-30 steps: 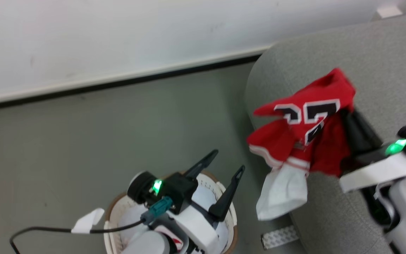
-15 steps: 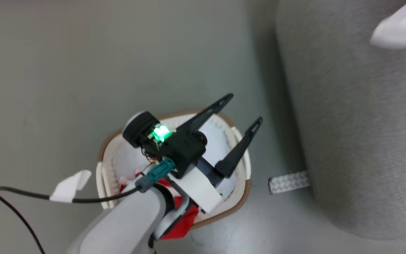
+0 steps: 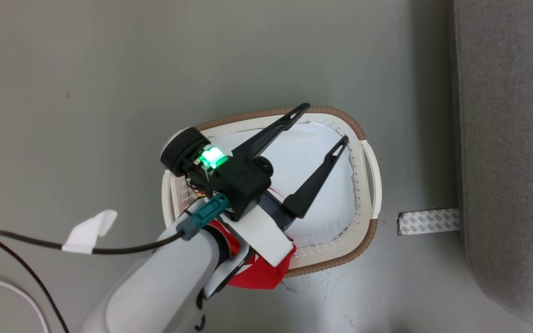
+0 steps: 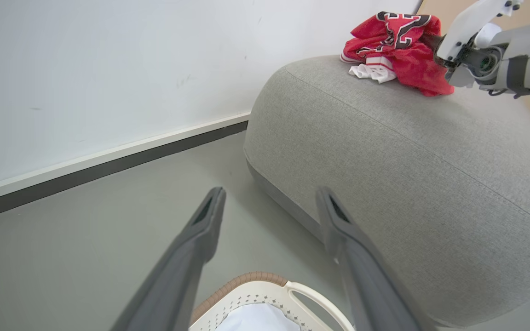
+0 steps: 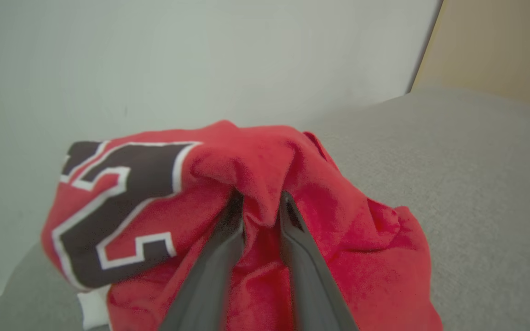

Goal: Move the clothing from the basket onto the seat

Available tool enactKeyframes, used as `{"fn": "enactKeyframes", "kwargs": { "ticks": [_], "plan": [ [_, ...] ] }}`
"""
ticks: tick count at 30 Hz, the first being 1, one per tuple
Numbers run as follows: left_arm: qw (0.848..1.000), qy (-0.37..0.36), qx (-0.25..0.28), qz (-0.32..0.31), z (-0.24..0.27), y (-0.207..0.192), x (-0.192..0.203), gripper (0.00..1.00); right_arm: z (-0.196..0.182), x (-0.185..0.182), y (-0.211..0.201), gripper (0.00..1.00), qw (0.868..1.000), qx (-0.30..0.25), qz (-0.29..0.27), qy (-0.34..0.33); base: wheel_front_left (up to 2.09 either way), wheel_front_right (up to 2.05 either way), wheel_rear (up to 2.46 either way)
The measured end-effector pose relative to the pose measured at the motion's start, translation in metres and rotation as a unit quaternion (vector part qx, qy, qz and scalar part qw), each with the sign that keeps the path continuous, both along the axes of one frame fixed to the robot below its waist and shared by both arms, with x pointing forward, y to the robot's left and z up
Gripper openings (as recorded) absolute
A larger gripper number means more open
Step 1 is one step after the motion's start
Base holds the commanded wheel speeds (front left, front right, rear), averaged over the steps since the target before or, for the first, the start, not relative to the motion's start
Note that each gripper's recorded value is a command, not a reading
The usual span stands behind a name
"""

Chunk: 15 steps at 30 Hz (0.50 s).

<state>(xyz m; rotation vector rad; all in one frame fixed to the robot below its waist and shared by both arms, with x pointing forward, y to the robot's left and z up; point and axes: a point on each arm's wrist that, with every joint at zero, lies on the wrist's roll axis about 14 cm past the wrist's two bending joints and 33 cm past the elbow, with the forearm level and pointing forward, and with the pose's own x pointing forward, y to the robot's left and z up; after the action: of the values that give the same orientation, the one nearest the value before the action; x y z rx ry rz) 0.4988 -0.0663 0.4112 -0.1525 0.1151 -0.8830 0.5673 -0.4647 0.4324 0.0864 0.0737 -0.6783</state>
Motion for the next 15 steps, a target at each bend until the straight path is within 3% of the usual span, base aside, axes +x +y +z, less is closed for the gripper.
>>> {"fn": "enactKeyframes", "kwargs": {
  "ticks": [1,2,9,15],
  "plan": [
    [1.000,0.001,0.002,0.002,-0.001,0.001,0.000,1.00,-0.011,-0.005,0.003,0.84,1.000,0.004,-0.002,0.014,0.00,0.00,0.00],
    [1.000,0.001,0.004,0.003,-0.002,0.003,0.000,1.00,-0.018,-0.009,0.007,1.00,1.000,0.010,-0.003,0.021,0.00,0.00,0.00],
    [1.000,0.005,0.004,0.023,0.003,0.009,-0.006,1.00,-0.012,-0.017,0.046,1.00,0.999,-0.017,0.038,0.030,0.00,0.00,0.00],
    [0.999,0.004,-0.001,0.048,0.016,0.020,-0.016,1.00,0.008,-0.048,0.079,1.00,0.996,-0.043,0.081,0.016,0.00,0.00,0.00]
  ]
}}
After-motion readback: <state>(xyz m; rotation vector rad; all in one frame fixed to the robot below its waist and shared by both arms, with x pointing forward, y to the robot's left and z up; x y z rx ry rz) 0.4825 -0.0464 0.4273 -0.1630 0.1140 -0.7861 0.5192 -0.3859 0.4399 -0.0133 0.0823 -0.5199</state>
